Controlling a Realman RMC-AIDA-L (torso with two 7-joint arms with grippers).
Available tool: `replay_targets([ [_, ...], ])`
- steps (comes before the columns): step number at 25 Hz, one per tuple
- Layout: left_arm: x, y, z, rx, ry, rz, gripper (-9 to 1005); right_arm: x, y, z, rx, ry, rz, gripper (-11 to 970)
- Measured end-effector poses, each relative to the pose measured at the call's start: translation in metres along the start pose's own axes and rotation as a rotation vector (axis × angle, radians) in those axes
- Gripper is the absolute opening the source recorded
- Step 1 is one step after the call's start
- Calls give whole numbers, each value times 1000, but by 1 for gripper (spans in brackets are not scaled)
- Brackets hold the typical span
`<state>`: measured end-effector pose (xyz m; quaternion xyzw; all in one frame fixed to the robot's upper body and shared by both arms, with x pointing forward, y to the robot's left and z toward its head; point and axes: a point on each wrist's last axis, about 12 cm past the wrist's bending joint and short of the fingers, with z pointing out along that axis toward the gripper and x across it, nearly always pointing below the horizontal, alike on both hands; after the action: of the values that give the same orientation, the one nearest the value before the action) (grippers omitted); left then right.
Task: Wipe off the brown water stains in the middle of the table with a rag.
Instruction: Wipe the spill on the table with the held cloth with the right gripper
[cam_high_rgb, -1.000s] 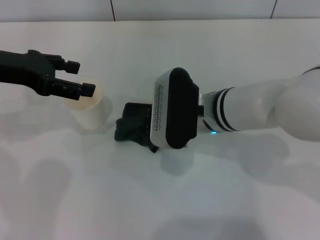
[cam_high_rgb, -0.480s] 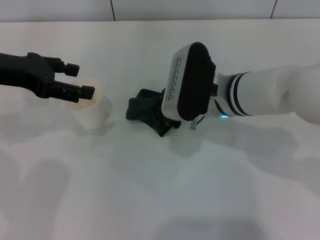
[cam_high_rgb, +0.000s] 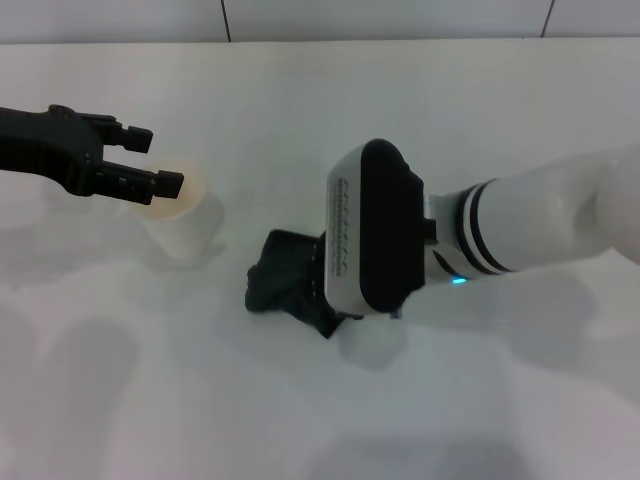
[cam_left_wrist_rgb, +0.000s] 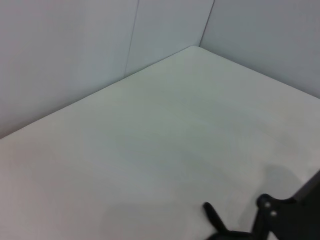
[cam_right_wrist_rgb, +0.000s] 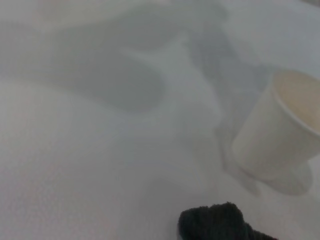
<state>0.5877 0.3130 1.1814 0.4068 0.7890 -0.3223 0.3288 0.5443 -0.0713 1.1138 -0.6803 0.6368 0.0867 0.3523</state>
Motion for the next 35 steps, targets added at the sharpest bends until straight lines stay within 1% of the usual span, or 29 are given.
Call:
replay_targets([
  [3,0,0,0,-1,0,0,893,-1,6,-7,-5,7,-22,73],
  [5,0,0,0,-2,0,0,894,0,5,-10,-2,7,-17,73],
  [10,1,1,-1,-5,1,-2,894,11,-6,-18,18,26,40,69],
  [12,1,1,-1,-6,-2,-1,894,22,-16,-21,48,40,90,65],
  [13,1,1,-1,-6,-2,-1,894,22,-16,-21,48,40,90,68],
  [17,1,1,-1,-6,-3,-1,894,40,-31,-26,97,59,168,81],
  [20,1,0,-1,-5,-3,1,894,55,-40,-31,127,73,229,90],
  [24,1,0,0,-4,-4,3,893,76,-51,-43,186,96,308,103],
  [27,1,0,0,-4,-3,4,893,101,-59,-59,236,130,391,112],
  [29,2,0,-1,-5,-3,3,893,101,-59,-59,236,130,391,118],
  [30,2,0,-1,-5,-3,2,893,121,-61,-74,249,159,473,121],
  [33,4,0,-1,-6,-2,0,893,125,-59,-80,226,164,504,131],
  [35,4,0,-1,-8,-3,0,894,123,-56,-81,197,167,503,137],
])
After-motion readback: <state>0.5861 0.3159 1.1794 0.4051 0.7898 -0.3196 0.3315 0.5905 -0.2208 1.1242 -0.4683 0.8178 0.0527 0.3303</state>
